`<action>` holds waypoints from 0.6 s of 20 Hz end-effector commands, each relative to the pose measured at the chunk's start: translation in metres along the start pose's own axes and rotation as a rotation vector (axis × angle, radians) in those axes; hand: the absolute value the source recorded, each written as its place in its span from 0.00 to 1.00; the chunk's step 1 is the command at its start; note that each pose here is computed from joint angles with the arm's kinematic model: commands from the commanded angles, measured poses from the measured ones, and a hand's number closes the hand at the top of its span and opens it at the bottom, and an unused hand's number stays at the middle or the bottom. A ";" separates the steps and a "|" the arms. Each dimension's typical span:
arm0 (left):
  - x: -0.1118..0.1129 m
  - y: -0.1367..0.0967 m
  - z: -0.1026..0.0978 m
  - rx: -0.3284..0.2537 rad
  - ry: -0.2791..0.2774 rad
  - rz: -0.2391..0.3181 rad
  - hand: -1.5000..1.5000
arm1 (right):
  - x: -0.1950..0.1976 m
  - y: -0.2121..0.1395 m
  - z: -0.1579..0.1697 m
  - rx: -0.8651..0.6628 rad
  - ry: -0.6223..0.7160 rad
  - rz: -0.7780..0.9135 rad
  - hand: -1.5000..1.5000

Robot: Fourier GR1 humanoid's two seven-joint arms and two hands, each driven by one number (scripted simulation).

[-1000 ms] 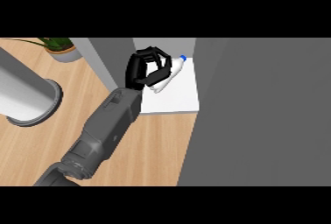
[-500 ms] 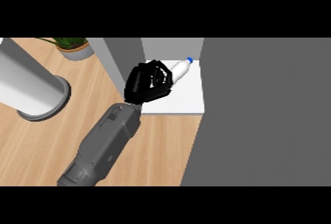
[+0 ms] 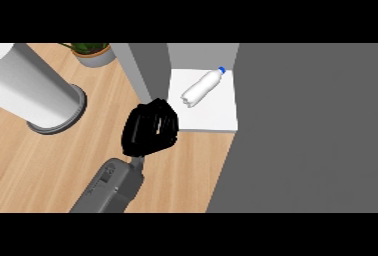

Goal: Pick up the bottled water, place it into the cabinet and close the cabinet

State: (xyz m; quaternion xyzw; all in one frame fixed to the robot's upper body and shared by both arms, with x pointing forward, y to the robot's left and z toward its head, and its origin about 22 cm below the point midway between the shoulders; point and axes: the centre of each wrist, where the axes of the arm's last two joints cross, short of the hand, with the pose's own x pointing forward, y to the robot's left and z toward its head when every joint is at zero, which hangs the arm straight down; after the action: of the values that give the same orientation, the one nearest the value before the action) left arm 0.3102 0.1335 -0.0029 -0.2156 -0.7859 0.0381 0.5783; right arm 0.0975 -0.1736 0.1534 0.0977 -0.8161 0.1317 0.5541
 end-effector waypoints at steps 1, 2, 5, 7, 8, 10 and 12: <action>0.020 0.013 0.045 0.031 0.014 0.017 1.00 | 0.028 -0.001 0.007 0.122 0.003 0.005 1.00; 0.032 0.015 0.059 0.020 -0.006 0.022 1.00 | 0.023 0.002 0.005 0.114 -0.024 -0.008 1.00; 0.048 0.021 0.082 0.016 0.001 0.006 1.00 | 0.023 0.013 0.006 0.263 0.017 -0.072 1.00; 0.056 0.023 0.101 0.047 -0.009 0.015 1.00 | 0.032 0.018 0.009 0.307 0.010 -0.094 1.00; 0.058 0.020 0.113 0.039 -0.018 0.005 1.00 | 0.029 0.018 -0.001 0.323 -0.004 -0.083 1.00; 0.080 0.036 0.126 0.026 -0.017 0.002 1.00 | 0.030 0.020 -0.001 0.351 0.000 -0.111 1.00; 0.088 0.037 0.134 0.071 -0.043 -0.010 1.00 | 0.030 0.030 0.003 0.367 -0.010 -0.129 1.00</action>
State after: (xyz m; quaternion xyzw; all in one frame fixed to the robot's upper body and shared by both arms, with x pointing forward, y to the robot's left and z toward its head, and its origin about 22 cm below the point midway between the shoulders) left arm 0.2023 0.2088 0.0087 -0.2007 -0.7920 0.0620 0.5733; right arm 0.0984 -0.1587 0.1611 0.1649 -0.7833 0.2344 0.5517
